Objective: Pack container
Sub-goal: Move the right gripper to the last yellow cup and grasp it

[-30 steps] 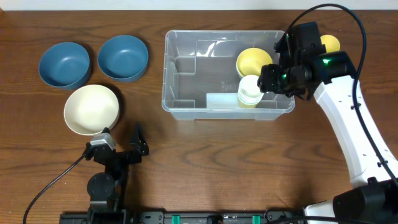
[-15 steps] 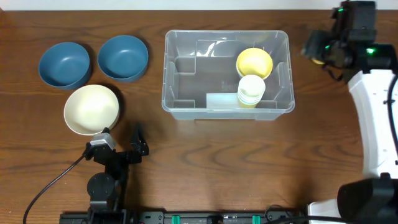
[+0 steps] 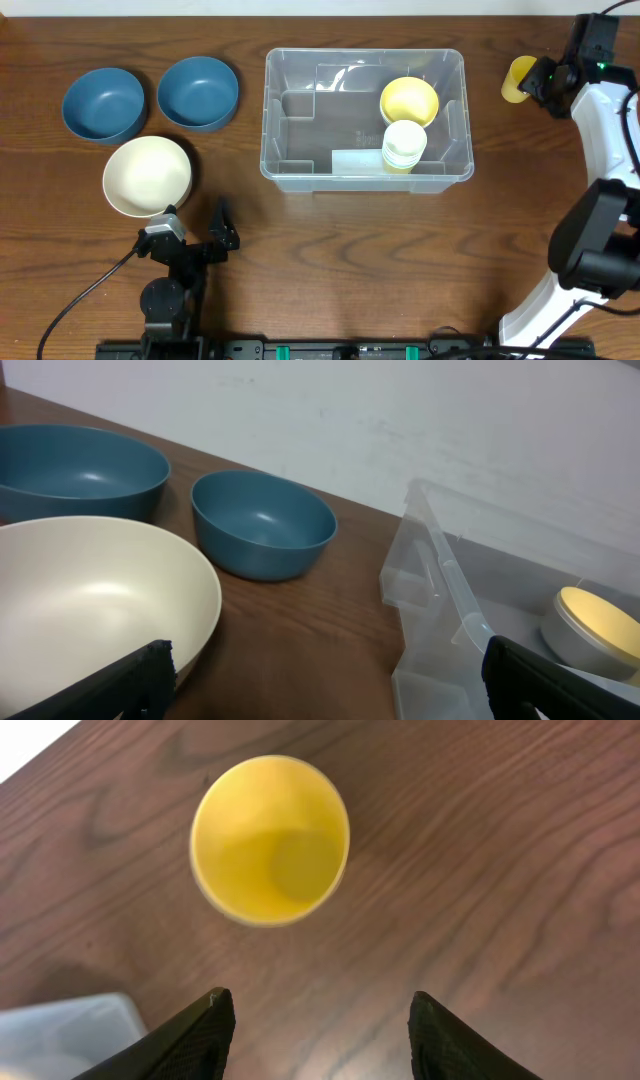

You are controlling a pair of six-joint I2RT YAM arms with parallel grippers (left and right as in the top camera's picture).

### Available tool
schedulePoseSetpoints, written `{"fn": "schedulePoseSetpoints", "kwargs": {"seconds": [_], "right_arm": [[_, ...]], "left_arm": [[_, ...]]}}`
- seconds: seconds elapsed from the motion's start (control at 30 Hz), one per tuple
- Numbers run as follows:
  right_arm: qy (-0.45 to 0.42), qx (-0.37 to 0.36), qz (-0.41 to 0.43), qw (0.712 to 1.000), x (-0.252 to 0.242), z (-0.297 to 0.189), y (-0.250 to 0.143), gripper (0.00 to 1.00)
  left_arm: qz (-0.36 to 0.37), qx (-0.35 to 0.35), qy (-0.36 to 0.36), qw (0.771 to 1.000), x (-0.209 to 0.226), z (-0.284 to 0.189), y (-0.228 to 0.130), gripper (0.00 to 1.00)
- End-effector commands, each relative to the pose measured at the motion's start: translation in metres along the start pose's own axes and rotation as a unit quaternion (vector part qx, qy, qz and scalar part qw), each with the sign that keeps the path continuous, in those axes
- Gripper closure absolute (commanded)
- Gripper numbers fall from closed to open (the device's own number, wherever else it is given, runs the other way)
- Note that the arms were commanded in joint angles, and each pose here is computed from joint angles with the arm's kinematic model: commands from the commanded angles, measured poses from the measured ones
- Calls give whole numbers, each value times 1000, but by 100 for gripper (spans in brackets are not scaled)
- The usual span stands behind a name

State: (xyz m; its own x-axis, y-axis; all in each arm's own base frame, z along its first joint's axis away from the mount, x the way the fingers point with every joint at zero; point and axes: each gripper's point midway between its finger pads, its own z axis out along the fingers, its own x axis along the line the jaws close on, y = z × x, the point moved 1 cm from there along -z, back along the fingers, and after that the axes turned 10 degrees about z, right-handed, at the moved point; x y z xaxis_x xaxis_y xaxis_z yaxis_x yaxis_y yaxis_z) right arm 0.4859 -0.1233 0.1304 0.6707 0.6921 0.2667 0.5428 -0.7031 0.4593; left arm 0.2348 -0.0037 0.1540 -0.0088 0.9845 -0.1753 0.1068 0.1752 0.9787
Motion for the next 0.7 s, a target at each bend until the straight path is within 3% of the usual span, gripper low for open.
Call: {"fn": "schedulePoseSetpoints", "kwargs": {"seconds": [0.0,0.27,0.67], "right_arm": [[5,-11,8,1000,-4,7,12,42],[22,-40,6,999,3,28,25,42],[3,-23,6,1000,-9,76,11,45]], "left_arm": [[9,22,18,1000,7,1,-15,2],[9,22,18,1000,7,1,-15,2],[9,22,18,1000,7,1,-15,2]]}}
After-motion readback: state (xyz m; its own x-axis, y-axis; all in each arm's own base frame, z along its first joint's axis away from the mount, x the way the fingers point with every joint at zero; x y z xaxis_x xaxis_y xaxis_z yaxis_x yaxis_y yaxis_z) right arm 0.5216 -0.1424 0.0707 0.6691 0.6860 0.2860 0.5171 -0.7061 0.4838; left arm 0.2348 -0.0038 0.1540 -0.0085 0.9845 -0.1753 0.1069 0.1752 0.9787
